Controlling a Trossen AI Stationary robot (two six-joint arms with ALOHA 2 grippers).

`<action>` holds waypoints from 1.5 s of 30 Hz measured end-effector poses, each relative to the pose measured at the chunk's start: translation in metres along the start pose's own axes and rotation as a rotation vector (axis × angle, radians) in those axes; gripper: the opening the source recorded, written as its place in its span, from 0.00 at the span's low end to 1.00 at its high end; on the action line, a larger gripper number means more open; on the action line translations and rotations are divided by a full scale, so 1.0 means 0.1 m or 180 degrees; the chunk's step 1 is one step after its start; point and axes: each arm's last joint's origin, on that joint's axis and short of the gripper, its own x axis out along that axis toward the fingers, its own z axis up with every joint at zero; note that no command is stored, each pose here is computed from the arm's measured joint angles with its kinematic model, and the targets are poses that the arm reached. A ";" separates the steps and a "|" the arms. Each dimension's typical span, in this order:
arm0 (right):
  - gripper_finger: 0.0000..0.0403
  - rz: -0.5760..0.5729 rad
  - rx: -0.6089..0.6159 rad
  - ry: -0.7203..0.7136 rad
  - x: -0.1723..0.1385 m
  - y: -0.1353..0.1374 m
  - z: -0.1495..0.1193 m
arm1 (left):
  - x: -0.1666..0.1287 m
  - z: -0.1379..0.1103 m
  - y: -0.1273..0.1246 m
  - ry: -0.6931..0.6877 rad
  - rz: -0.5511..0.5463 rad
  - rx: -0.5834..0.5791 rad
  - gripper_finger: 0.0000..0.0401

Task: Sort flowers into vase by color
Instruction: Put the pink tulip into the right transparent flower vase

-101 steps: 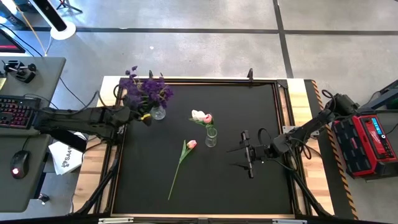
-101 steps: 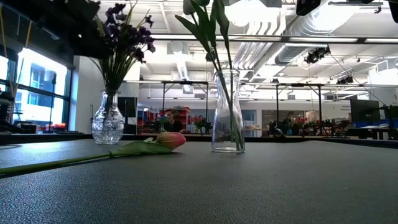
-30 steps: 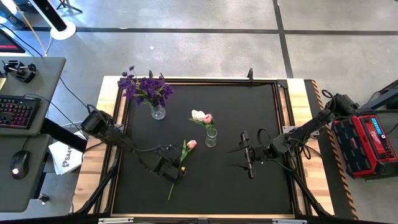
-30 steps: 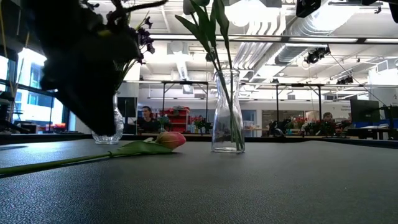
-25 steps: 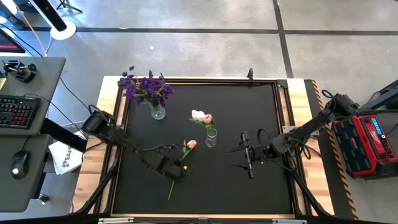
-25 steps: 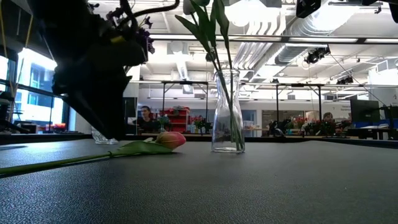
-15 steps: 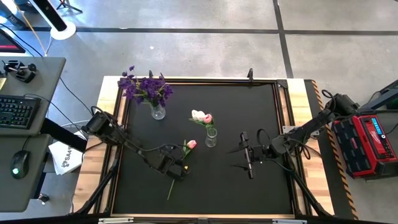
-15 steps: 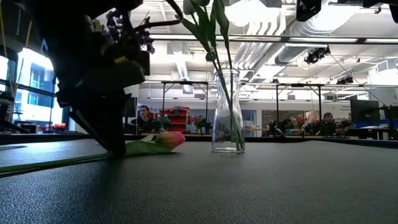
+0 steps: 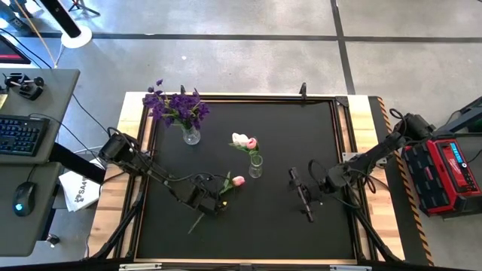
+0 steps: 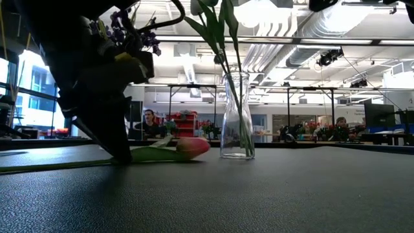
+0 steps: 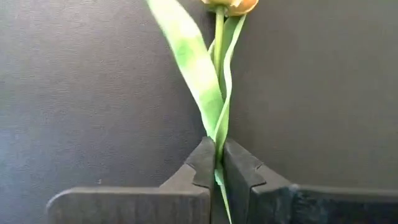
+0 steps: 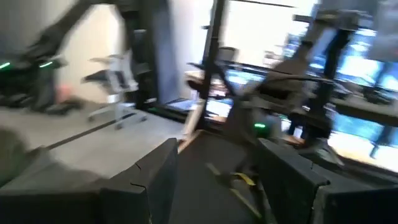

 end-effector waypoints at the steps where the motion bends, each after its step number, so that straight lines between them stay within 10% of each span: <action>1: 0.50 0.0074 -0.0035 0.0001 0.00 0.02 0.00 | -0.04 0.01 0.01 -0.0008 -0.0011 0.0016 0.01; 20: 0.50 -0.0138 0.0114 0.0421 -0.01 0.04 -0.12 | -1.05 0.36 -0.02 -0.1646 -0.0659 0.0665 0.00; 45: 0.70 -0.0425 0.0247 0.0137 0.00 -0.01 -0.03 | -0.58 0.92 -0.51 -0.3127 -0.1923 0.1545 0.00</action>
